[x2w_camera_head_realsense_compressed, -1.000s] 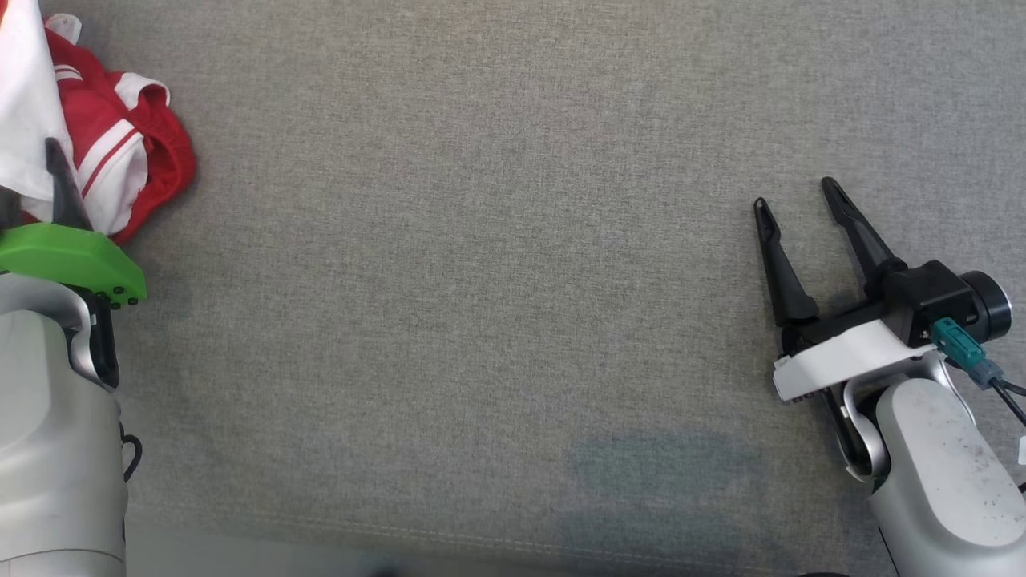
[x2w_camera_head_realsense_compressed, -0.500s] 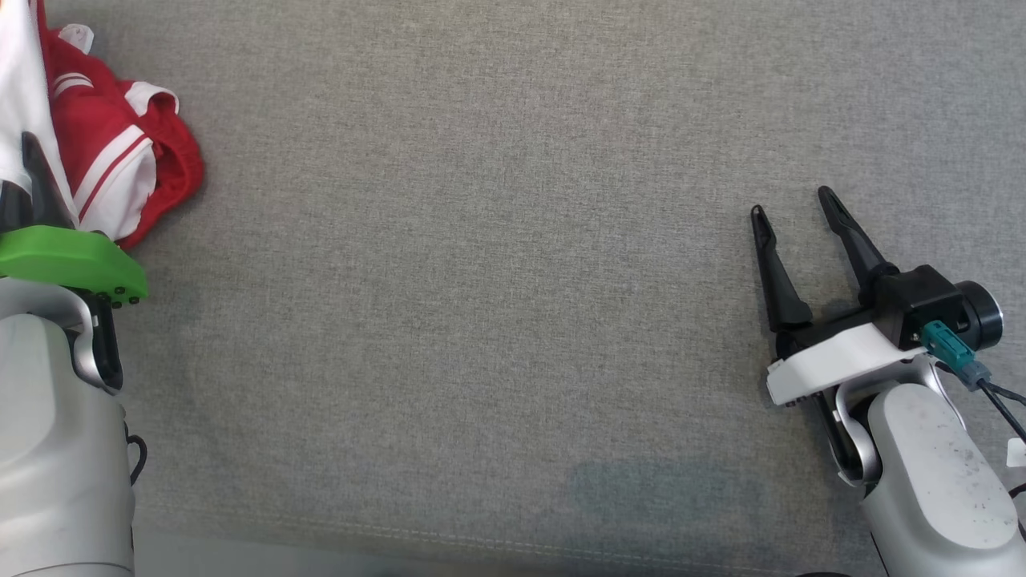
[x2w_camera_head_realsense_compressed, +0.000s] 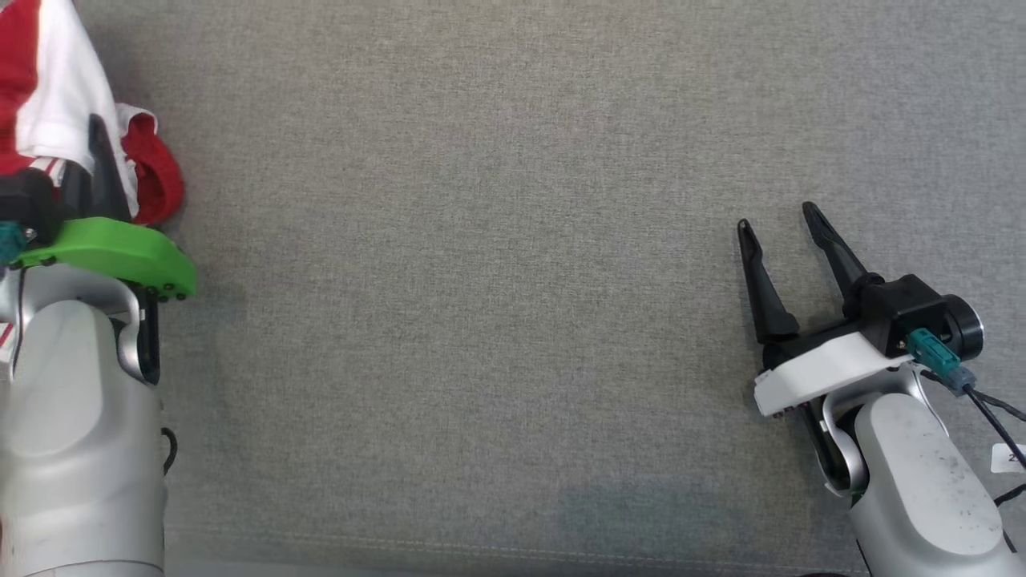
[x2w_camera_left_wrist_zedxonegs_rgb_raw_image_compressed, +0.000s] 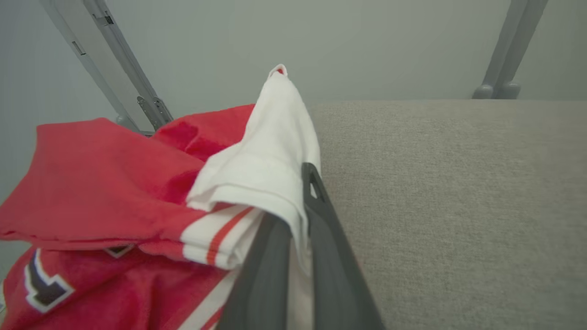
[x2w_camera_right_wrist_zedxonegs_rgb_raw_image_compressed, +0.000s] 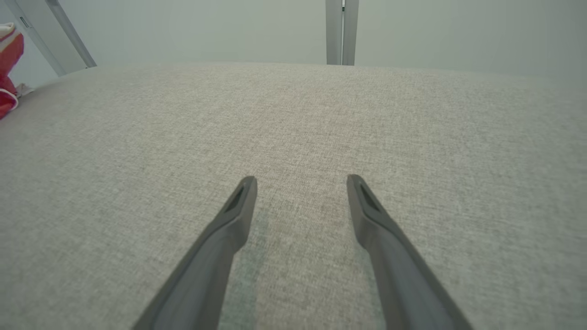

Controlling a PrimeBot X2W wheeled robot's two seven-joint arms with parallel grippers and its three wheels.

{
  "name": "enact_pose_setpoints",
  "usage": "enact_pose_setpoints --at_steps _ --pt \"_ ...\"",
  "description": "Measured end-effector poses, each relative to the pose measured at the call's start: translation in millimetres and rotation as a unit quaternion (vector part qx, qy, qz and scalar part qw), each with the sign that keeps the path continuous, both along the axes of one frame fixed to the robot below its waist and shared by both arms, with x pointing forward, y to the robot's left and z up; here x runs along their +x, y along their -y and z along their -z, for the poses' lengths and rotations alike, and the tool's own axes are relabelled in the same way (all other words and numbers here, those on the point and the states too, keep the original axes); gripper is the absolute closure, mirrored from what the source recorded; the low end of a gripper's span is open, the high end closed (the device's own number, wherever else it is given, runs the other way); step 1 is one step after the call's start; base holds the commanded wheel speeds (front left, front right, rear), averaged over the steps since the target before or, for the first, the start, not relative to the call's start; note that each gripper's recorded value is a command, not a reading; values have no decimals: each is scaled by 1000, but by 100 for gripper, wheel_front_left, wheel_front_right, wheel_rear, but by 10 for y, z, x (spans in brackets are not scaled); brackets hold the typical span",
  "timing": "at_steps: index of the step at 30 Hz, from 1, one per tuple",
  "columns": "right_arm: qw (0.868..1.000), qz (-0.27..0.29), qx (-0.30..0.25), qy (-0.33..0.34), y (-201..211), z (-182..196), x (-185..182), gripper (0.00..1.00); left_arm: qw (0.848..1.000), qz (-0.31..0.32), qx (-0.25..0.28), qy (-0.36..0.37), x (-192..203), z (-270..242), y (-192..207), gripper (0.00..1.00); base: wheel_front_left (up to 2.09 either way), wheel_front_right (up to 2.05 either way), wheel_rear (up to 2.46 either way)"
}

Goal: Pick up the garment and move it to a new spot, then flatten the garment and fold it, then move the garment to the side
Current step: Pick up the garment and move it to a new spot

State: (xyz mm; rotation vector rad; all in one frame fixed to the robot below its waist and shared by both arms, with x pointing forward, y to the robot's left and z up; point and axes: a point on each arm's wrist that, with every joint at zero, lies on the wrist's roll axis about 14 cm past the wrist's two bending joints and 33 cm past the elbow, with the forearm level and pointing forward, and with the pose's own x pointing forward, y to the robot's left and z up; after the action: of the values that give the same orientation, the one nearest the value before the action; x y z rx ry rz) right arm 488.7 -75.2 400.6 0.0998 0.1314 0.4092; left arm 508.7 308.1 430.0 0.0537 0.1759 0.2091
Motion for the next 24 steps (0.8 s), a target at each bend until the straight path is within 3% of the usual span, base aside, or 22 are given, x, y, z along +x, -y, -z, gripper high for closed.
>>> enact_pose_setpoints --at_steps 13,24 --pt "1000 28 11 5 134 -181 -128 0 984 170 -35 39 227 -191 1382 100 0 0 0" --pt "996 82 12 11 472 -312 -263 0 934 343 -93 28 34 -127 2773 100 0 0 0"
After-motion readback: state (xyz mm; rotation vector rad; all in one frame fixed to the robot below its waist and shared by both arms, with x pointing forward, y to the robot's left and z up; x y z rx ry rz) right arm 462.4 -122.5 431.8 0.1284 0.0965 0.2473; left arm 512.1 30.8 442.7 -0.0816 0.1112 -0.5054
